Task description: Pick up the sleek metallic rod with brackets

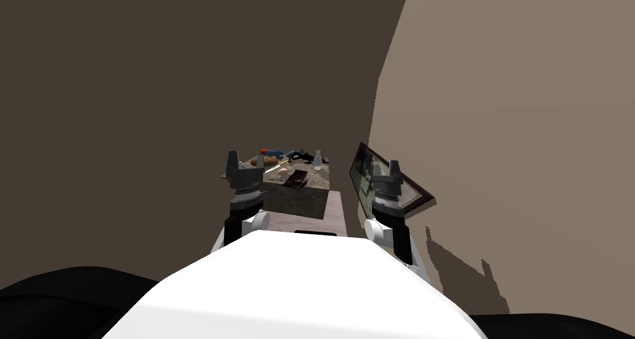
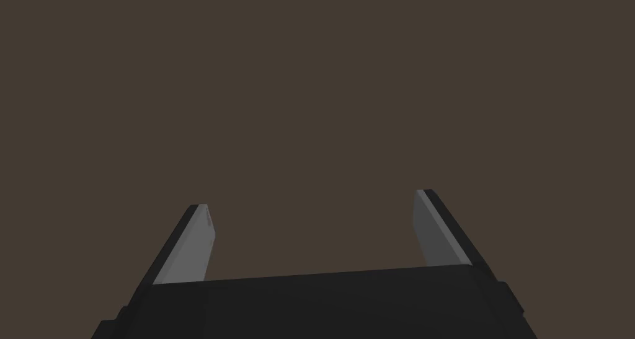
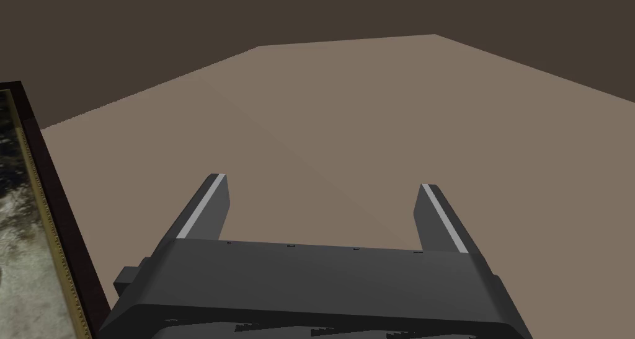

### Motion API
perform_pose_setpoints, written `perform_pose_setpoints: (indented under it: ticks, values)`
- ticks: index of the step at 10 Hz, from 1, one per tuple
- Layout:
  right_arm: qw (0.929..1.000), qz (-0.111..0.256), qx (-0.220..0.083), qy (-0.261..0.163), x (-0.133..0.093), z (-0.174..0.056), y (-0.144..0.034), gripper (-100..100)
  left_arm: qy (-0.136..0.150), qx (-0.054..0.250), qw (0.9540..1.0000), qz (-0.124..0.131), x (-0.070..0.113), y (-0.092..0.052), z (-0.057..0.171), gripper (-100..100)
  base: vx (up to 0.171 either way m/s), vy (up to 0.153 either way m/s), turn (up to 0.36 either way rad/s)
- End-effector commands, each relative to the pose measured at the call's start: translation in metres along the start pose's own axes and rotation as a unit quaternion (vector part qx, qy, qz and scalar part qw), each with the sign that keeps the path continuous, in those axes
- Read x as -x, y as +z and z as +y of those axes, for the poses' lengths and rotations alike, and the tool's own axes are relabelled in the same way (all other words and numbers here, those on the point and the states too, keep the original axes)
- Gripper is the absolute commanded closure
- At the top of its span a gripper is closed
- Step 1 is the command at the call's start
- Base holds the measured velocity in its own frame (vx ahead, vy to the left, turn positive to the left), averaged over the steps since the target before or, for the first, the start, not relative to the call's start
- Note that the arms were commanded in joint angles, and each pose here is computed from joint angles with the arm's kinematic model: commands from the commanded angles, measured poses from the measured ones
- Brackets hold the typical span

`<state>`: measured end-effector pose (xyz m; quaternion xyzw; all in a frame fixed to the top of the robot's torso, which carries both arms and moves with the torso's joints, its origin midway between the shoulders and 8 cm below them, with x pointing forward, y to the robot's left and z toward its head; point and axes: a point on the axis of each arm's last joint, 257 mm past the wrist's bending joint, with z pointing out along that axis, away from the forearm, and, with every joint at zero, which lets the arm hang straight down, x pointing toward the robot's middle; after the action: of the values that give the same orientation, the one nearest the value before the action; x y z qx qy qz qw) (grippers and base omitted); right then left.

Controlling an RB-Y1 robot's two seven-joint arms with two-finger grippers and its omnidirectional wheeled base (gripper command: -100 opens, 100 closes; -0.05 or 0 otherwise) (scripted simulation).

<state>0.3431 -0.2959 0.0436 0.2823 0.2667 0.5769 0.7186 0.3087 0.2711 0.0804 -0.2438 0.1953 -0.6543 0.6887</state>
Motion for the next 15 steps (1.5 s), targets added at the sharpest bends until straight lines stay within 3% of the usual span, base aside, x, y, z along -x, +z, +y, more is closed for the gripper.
perform_pose_setpoints:
  ticks: [1,5,6,10,11,15]
  values:
    - [1.0,0.0,0.0,0.0,0.0,0.0,0.0,0,0.005,0.014,0.9997,0.019,-0.004,0.0,0.008,-100,-0.002,0.01,-0.003]
    - [1.0,0.0,0.0,0.0,0.0,0.0,0.0,0,0.025,0.079,0.9951,0.054,-0.005,-0.005,0.047,-100,-0.012,0.048,-0.009]
    - [1.0,0.0,0.0,0.0,0.0,0.0,0.0,0,0.025,0.081,0.995,0.053,-0.004,-0.005,0.048,-100,-0.015,0.047,-0.004]
    - [1.0,0.0,0.0,0.0,0.0,0.0,0.0,0,0.043,0.152,0.986,0.055,0.008,-0.015,0.091,-100,-0.011,0.058,-0.006]
    - [1.0,0.0,0.0,0.0,0.0,0.0,0.0,0,0.043,0.154,0.9857,0.054,0.009,-0.016,0.092,-100,-0.012,0.048,-0.008]
    - [1.0,0.0,0.0,0.0,0.0,0.0,0.0,0,0.055,0.208,0.9754,0.046,0.023,-0.027,0.125,-100,-0.015,0.052,-0.005]
